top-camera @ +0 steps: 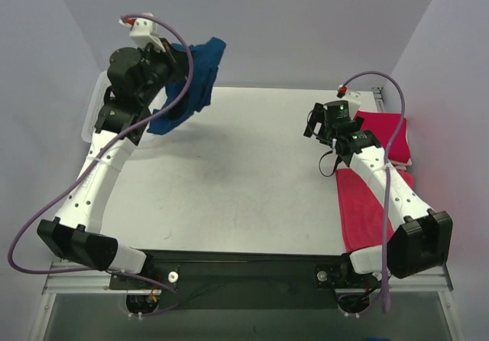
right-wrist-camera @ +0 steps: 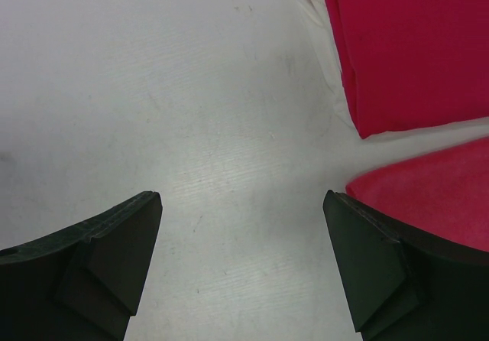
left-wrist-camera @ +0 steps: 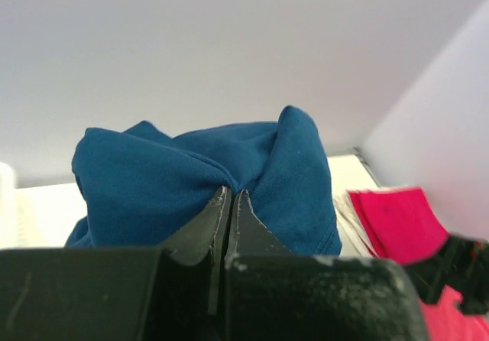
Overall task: Fold and stack the t-shirts
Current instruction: Move the tshirt to the center of the board
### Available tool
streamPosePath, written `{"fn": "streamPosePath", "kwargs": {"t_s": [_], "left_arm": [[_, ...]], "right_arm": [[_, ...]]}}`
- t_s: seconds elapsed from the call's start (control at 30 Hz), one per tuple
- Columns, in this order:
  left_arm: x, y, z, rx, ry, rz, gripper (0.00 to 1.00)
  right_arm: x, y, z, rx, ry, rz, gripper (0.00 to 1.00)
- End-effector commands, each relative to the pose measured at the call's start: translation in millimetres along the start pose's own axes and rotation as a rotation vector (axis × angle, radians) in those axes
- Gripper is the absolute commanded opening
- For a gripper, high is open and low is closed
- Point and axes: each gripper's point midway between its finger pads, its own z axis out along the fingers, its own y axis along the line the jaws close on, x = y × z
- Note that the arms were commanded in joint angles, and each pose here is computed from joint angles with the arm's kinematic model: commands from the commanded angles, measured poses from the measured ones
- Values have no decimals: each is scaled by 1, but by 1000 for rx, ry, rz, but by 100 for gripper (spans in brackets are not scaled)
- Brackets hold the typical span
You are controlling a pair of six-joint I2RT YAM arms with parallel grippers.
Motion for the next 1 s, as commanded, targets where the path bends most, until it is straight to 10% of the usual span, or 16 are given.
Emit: {"fn": "streamPosePath", "kwargs": {"t_s": [0.0, 0.3, 0.5, 0.67, 0.97], "left_arm": [[14, -39, -17, 107, 26, 18, 0], [237, -54, 9, 223, 494, -115, 0], [402, -91, -32, 263, 784, -79, 59], [424, -67, -49, 51, 764, -6, 65], [347, -21, -78, -130, 499, -20, 72]], "right_arm": [[-13, -12, -25, 27, -66, 40, 92], [-7, -17, -46, -3, -60, 49, 91], [10, -27, -51, 49, -48, 8, 91], [38, -24, -51, 44, -7, -57, 91], [88, 4, -32, 18, 119, -122, 90]]}}
